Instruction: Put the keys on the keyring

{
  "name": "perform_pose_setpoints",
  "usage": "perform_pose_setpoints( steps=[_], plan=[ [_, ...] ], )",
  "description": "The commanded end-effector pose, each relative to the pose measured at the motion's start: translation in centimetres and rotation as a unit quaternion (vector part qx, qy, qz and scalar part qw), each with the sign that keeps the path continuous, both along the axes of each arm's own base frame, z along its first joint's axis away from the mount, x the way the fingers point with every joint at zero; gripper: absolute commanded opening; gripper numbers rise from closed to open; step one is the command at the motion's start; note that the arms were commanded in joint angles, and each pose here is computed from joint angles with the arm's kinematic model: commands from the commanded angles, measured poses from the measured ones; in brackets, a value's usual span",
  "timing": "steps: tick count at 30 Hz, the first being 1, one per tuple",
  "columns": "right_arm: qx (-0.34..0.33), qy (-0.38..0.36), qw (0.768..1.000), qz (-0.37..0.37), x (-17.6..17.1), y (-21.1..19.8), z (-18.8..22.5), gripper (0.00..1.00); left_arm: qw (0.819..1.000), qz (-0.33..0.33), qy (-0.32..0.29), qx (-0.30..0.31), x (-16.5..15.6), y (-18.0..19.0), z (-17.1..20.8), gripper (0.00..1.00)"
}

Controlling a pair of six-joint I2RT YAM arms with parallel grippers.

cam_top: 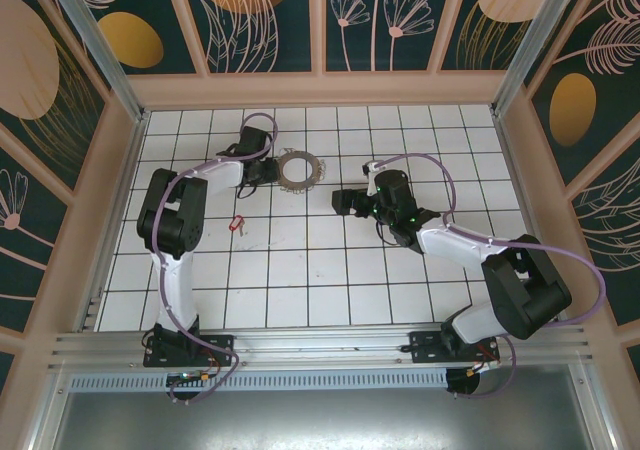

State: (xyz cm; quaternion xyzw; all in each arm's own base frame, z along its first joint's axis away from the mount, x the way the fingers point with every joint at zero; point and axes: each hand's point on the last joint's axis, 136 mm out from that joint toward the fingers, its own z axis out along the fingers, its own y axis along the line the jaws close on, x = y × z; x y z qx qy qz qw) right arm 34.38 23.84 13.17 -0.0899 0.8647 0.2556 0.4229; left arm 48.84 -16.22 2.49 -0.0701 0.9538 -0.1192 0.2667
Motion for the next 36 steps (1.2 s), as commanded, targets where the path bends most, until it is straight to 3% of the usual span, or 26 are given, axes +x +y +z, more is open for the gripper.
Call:
perform_pose_setpoints(
  steps=[1, 6, 20, 27, 36],
  plan=[
    [-0.006, -0.011, 1.0, -0.004, 0.1, -0.5, 0.4, 0.99, 1.0, 0.002, -0.004, -0.015, 0.8, -1.0, 0.0, 0.38],
    [-0.008, -0.015, 1.0, -0.009, 0.1, -0.9, 0.5, 0.99, 1.0, -0.001, -0.001, -0.017, 0.6, -1.4, -0.2, 0.29],
    [-0.013, -0.022, 0.999, -0.022, 0.1, -2.2, 0.9, 0.99, 1.0, -0.007, 0.002, -0.023, -0.5, -1.5, -0.1, 0.18],
    [-0.013, -0.026, 0.999, -0.023, -0.1, -2.4, 1.3, 0.99, 0.999, -0.013, 0.001, -0.033, -1.0, -1.8, 0.5, 0.07],
    [-0.012, -0.028, 0.999, -0.025, -0.5, -2.7, 1.5, 0.99, 0.995, -0.095, 0.013, -0.021, -3.8, -4.4, 1.9, 0.0]
  ],
)
